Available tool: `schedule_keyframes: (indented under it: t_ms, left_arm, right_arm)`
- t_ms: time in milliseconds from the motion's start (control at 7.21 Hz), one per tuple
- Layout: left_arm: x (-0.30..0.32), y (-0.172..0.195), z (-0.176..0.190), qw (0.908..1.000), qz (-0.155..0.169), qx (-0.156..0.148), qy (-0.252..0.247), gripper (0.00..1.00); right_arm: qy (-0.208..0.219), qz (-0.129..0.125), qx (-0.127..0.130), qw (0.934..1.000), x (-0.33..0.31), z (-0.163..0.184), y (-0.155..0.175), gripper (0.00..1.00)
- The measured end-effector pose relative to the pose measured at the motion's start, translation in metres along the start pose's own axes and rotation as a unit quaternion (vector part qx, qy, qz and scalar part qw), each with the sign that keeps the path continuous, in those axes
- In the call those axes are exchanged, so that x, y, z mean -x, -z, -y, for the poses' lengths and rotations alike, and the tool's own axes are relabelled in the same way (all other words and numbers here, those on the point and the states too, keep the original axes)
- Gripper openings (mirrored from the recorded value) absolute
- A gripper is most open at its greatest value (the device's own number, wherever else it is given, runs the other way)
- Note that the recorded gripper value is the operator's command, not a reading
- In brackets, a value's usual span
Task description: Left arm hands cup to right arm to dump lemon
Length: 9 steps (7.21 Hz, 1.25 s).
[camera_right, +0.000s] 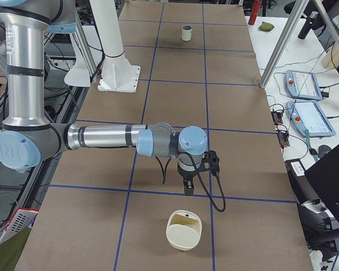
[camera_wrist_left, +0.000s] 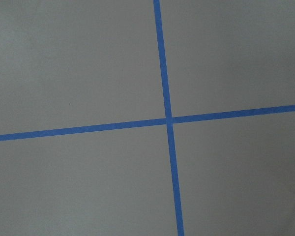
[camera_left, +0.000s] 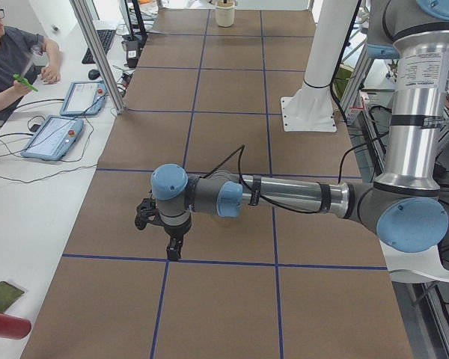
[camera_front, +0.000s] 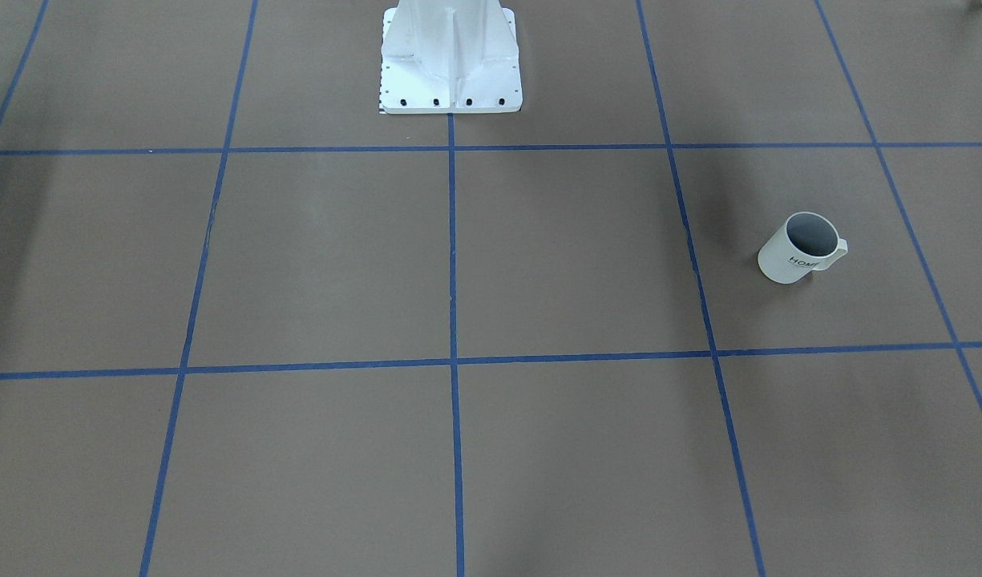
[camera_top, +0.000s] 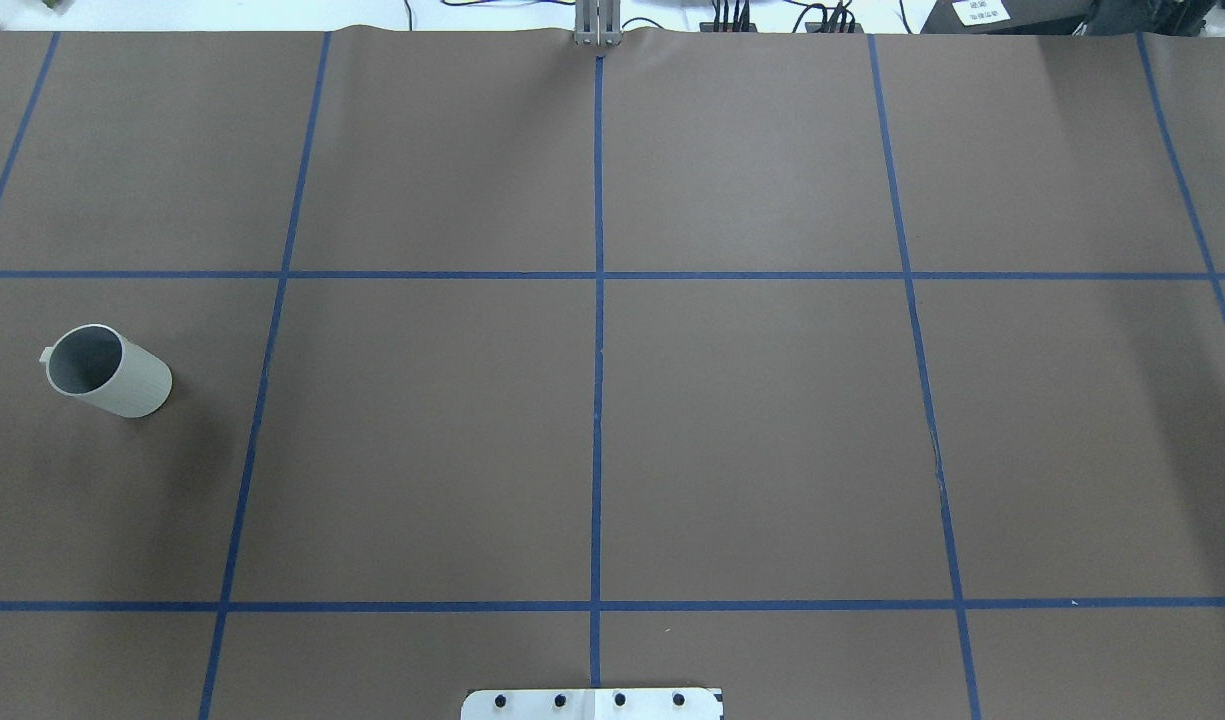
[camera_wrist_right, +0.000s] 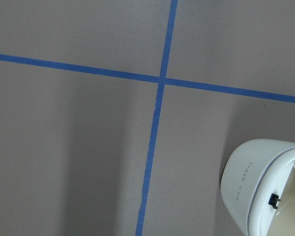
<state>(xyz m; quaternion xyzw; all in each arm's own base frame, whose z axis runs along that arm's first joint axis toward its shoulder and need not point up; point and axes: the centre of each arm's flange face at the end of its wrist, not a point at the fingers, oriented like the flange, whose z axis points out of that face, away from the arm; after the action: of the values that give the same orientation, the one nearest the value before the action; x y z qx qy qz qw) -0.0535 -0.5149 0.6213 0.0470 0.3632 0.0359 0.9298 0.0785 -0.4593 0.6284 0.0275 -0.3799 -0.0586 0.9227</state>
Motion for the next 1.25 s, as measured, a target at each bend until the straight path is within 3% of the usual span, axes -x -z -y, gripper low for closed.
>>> schedule_keyframes:
  t_ms: [971, 1248]
  left_arm:
    - [-0.055, 0.029, 0.025, 0.9991, -0.009, -0.033, -0.025, 1.00]
    - [-0.118, 0.017, 0.030, 0.9991, -0.023, -0.020, 0.028, 1.00]
  right_arm:
    - [0.007, -0.005, -0.005, 0.9999, 0.004, 0.008, 0.006, 1.00]
    - [0.011, -0.006, -0.008, 0.9999, 0.006, 0.011, 0.008, 1.00]
